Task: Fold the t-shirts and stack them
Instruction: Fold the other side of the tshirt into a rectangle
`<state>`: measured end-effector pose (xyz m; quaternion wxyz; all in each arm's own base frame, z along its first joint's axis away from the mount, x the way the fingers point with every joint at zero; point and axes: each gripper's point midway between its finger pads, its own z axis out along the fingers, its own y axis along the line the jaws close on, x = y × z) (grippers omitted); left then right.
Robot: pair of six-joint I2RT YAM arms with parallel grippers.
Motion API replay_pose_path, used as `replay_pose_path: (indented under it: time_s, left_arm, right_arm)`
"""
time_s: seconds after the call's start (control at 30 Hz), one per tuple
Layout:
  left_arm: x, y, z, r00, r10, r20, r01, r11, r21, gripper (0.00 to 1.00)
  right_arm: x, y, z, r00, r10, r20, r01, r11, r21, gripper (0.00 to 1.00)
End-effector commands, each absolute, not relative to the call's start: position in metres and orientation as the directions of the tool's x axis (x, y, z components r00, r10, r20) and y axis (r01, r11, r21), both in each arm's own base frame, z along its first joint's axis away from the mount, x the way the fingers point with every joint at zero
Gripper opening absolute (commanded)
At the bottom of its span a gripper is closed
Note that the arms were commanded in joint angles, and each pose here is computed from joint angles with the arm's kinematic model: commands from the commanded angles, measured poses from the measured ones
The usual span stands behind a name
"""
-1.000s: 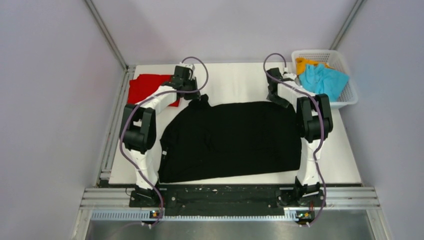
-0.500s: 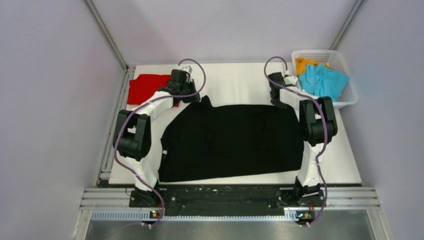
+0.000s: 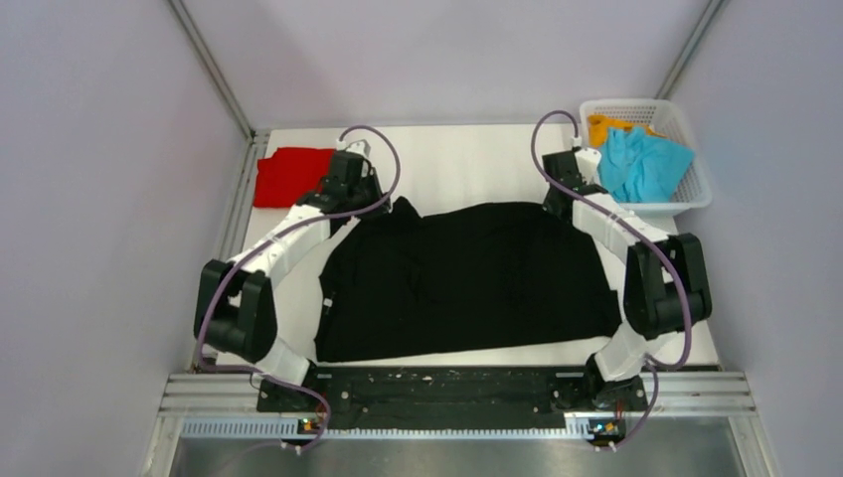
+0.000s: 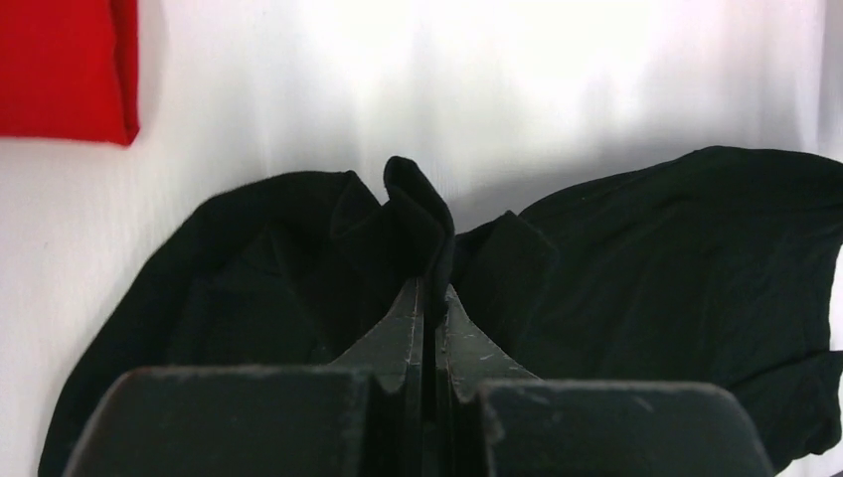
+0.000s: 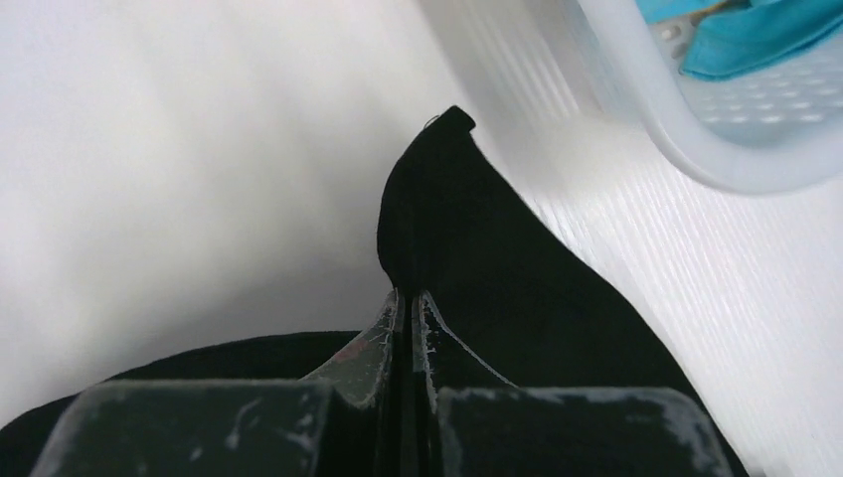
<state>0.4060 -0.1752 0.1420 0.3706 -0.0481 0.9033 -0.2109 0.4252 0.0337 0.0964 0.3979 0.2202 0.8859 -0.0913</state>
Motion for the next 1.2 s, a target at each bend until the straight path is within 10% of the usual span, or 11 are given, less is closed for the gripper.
replay_pose_path:
  time_s: [0.0,0.8,0.93,1.17]
  left_arm:
    - [0.372,-0.16,0.165,-0.666,-0.298,-0.684,-0.037,0.929,-0.368,0.0]
    - [0.198,-0.187,0.125,-0.761,-0.382,-0.524,-0.173,0.898,-0.404,0.0]
    - [0.172,-0.188,0.104,-0.806,-0.343,-0.483,-0.139,0.902,-0.409,0.23]
    - [0.096,-0.205,0.104,-0.932,-0.044,-0.359,0.165,0.832,-0.53,0.77]
  right_arm:
    - [0.407,0.043,0.124,-0.54,0.305,-0.784,0.424,0.904,0.06,0.0]
    - [0.324,0.033,0.124,-0.552,0.301,-0.778,0.414,0.908,0.057,0.0]
    - [0.308,0.028,0.112,-0.577,0.299,-0.76,0.42,0.907,0.038,0.09]
    - [0.245,-0.006,0.1,-0.541,0.406,-0.736,0.594,0.804,0.006,0.54]
